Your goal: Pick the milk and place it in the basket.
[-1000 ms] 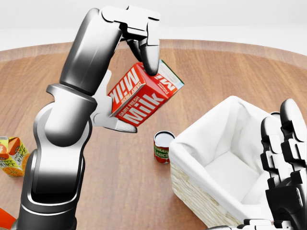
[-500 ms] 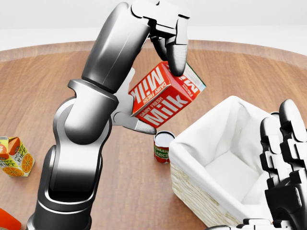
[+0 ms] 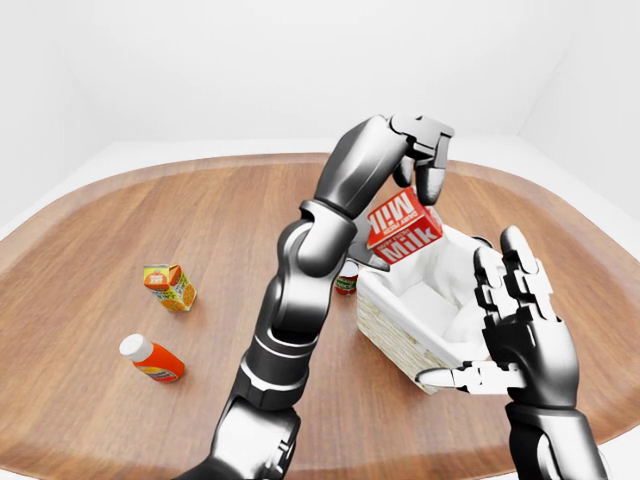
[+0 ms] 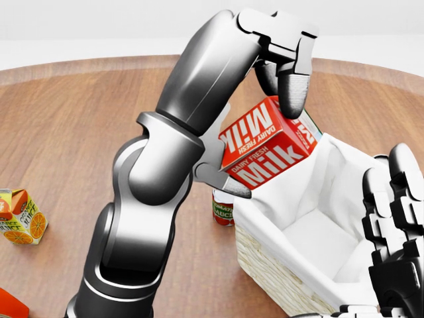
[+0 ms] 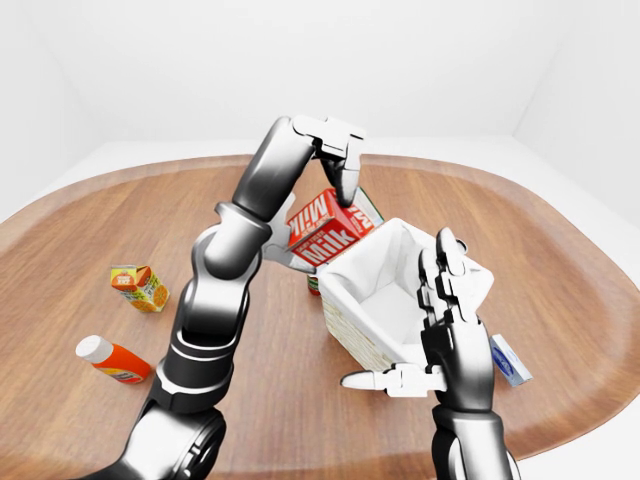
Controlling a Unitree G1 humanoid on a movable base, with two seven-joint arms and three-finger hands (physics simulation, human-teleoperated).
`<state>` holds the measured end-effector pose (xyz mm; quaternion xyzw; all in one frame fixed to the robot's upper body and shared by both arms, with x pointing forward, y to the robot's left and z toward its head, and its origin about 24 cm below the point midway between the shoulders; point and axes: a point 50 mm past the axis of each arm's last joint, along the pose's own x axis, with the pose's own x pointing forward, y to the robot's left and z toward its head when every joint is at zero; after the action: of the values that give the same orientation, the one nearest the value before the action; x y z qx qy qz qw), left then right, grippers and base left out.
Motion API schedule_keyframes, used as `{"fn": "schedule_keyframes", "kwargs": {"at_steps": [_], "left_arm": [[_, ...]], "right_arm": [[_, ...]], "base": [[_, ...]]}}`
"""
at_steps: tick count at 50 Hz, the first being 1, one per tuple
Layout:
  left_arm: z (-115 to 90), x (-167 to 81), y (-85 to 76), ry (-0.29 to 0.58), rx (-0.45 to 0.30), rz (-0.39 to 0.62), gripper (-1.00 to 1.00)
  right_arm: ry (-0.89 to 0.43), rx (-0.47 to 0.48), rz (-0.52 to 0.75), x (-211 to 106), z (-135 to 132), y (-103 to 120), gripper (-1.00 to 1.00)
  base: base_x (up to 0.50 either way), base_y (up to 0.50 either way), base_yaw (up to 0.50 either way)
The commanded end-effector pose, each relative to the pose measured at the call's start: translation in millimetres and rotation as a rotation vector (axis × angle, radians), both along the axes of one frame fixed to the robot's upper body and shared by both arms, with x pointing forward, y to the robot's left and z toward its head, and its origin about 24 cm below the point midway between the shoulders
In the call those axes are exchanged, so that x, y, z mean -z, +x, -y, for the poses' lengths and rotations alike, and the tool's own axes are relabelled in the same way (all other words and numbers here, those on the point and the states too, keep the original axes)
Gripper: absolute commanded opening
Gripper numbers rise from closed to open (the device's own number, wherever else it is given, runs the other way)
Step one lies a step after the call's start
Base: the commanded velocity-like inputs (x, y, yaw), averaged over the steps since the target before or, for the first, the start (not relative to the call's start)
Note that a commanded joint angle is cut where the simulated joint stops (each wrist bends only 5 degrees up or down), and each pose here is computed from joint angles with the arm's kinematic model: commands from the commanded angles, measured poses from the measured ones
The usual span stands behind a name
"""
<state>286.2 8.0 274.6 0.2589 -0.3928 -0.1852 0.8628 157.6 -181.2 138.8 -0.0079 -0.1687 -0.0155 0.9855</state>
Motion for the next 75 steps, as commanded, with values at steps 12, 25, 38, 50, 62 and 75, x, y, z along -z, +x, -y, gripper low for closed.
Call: {"fn": "schedule_keyframes", "kwargs": {"at_steps": [12, 25, 38, 50, 62, 75], "left_arm": [[28, 16, -4.6, -0.034, 0.080, -0.091, -1.00], [42, 23, -4.5, -0.020, 0.103, -0.133, -1.00], [45, 26, 13.5, -0.056, 0.115, -0.212, -1.00], [50, 38, 39.9, -0.070, 0.113, -0.338, -1.00], [53, 43, 48.1, -0.086, 0.114, -0.394, -1.00], [61, 53, 54.9, -0.065, 0.103, -0.459, -1.00]], "right_arm": [[0.010, 0.004, -0.011, 4, 3, -5, 1.00], [0.012, 0.009, -0.010, 5, 5, -5, 1.00], [0.014, 0.010, -0.014, 6, 5, -6, 1.00], [0.015, 0.013, -0.010, 5, 6, -10, 1.00], [0.014, 0.011, -0.009, 4, 5, -9, 1.00], [0.011, 0.012, -0.009, 4, 4, -9, 1.00]], "base": [[0.00, 0.00, 0.00], [0.00, 0.00, 0.00], [0.00, 0.00, 0.00], [0.00, 0.00, 0.00], [0.00, 0.00, 0.00], [0.00, 0.00, 0.00]]}}
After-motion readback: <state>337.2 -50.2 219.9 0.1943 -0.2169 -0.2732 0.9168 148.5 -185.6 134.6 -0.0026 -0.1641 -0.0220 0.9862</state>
